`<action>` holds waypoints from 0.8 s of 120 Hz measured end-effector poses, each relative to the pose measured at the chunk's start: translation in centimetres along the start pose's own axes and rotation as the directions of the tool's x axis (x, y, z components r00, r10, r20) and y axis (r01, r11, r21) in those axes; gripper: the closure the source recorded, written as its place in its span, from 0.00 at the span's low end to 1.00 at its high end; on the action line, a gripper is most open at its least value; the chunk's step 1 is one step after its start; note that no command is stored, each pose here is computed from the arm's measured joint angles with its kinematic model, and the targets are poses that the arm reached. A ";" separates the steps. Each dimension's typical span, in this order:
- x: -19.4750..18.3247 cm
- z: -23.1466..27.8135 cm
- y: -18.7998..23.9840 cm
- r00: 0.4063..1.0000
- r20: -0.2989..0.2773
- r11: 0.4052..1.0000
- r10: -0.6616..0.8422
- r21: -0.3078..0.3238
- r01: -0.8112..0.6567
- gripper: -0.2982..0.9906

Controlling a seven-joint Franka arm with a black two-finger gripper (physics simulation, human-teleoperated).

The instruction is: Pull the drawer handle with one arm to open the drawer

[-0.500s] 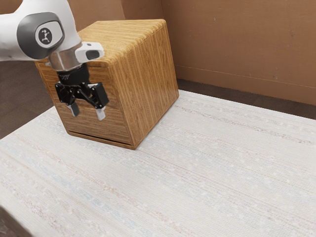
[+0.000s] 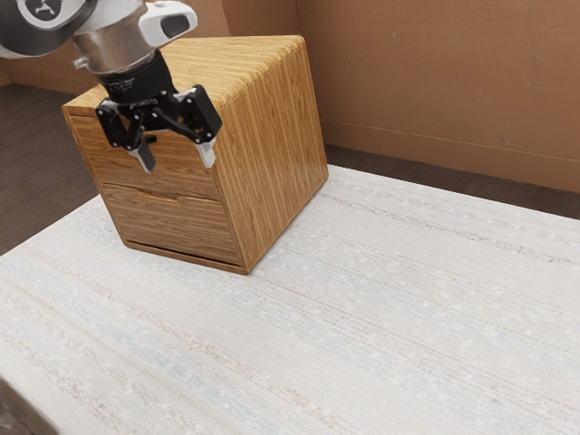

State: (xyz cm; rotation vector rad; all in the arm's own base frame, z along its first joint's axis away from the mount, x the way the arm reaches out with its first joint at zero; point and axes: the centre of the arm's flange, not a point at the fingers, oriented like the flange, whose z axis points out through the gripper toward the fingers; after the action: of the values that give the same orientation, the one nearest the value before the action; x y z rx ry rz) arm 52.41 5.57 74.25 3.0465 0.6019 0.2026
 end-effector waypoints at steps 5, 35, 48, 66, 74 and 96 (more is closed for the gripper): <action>0.4 0.7 0.0 0.998 0.010 0.998 -0.064 0.009 0.064 0.23; 4.5 2.8 -11.4 0.799 -0.025 0.799 -0.600 0.036 0.601 0.23; 4.5 2.7 -18.5 0.628 -0.059 0.627 -0.776 0.034 0.778 0.23; 3.7 4.1 -21.6 0.462 -0.082 0.463 -0.883 0.009 0.886 0.23; 3.8 4.7 -22.5 0.386 -0.108 0.391 -0.916 -0.031 0.920 0.23; 4.9 5.8 -21.7 0.235 -0.161 0.257 -0.959 -0.132 0.957 0.23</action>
State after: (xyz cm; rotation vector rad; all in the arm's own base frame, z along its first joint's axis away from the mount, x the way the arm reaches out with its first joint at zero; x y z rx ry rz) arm 49.45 27.47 67.95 1.9817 2.3066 0.4462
